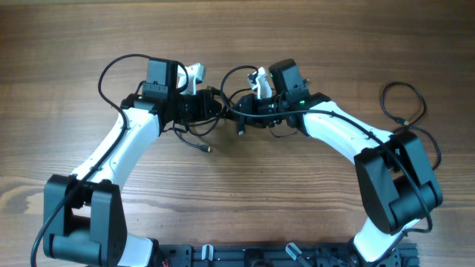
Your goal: Untangle cables
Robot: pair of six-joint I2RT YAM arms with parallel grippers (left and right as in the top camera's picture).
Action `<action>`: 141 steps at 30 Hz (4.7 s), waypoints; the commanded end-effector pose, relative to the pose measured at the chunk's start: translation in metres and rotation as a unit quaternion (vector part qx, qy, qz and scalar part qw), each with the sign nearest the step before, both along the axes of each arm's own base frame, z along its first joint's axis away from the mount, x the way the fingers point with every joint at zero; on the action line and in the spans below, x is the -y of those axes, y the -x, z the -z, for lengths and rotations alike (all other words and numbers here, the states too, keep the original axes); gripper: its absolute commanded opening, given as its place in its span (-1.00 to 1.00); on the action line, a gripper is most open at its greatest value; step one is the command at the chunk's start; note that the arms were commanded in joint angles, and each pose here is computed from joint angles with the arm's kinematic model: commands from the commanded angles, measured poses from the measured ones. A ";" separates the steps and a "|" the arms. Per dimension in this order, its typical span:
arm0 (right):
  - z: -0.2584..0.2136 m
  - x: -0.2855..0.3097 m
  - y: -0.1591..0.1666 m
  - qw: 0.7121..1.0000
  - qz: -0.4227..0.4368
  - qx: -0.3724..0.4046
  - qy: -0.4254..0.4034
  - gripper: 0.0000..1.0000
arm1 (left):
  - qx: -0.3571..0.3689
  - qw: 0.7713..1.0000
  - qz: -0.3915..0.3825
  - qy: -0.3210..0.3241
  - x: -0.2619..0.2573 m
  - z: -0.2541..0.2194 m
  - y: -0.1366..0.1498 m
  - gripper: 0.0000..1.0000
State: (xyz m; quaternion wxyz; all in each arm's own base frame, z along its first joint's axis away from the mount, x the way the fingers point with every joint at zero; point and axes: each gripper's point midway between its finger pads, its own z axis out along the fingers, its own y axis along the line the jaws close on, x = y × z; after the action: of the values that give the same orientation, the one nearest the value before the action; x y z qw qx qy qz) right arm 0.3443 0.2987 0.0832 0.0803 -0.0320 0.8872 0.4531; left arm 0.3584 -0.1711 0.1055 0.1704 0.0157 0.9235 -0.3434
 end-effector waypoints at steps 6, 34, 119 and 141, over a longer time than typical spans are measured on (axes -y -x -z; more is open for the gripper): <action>-0.003 -0.016 -0.002 1.000 0.016 0.003 -0.009 -0.25 | 0.008 1.000 0.024 0.018 0.009 -0.010 0.004 -0.92; -0.041 -0.048 -0.013 0.994 0.053 -0.009 -0.093 -0.35 | -0.017 0.979 0.098 0.177 0.046 -0.054 0.025 -0.92; 0.027 0.010 -0.025 0.986 0.121 0.026 0.109 -0.42 | -0.005 0.979 -0.140 -0.146 -0.048 0.035 -0.028 -0.92; 0.049 -0.019 -0.027 0.972 0.216 -0.032 0.087 0.25 | -0.002 0.981 -0.130 -0.146 -0.040 0.034 -0.026 -0.92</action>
State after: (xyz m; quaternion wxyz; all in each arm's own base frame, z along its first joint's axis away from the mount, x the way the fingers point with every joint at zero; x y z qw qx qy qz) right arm 0.3602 0.3231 0.0478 0.1277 0.1316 0.9133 0.3636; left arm 0.3796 -0.1313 0.0688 0.2004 -0.0842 0.9585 -0.1846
